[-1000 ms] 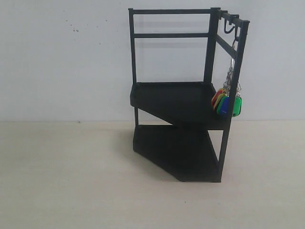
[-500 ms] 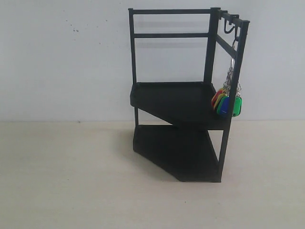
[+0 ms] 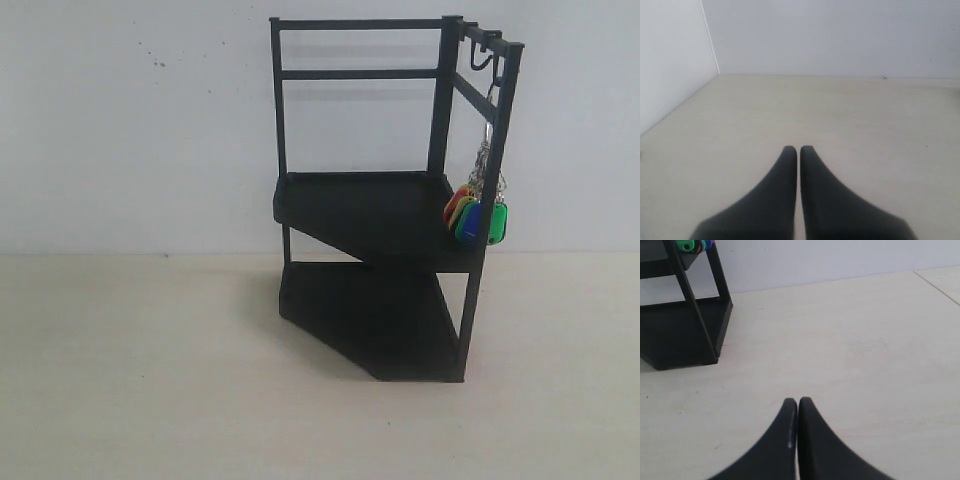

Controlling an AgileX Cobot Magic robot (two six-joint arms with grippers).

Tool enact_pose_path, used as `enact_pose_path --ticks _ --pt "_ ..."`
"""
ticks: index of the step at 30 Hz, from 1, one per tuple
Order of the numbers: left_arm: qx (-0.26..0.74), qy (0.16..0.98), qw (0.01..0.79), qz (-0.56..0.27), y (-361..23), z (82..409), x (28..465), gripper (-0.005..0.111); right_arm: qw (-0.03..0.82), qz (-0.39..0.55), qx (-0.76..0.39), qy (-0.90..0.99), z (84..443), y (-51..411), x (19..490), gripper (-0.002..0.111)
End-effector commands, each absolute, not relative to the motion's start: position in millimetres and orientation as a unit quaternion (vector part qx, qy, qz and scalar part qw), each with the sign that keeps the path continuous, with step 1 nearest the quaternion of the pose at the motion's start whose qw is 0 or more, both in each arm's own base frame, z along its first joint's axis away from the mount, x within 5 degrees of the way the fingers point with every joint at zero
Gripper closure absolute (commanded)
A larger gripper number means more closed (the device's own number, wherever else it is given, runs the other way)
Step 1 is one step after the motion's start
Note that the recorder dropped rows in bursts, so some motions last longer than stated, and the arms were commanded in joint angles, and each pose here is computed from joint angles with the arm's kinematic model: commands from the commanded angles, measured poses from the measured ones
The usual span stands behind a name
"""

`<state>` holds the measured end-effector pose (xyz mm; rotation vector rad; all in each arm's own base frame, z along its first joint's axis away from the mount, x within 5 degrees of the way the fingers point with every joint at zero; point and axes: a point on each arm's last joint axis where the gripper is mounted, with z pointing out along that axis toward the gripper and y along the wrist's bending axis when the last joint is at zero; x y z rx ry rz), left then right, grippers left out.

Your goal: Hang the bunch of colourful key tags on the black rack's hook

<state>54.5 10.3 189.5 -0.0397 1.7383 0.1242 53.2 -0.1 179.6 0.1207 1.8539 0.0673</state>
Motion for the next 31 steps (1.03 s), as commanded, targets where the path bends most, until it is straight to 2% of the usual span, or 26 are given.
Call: enact_pose_path --ticks 1,31 --pt "-0.019 0.763 0.644 0.052 10.2 190.2 54.7 0.102 0.605 0.025 0.050 0.795 180.9 -0.5 53.1 0.108" --pt "-0.019 0.763 0.644 0.052 10.2 190.2 54.7 0.102 0.609 0.025 0.050 0.791 181.8 -0.6 53.4 0.108"
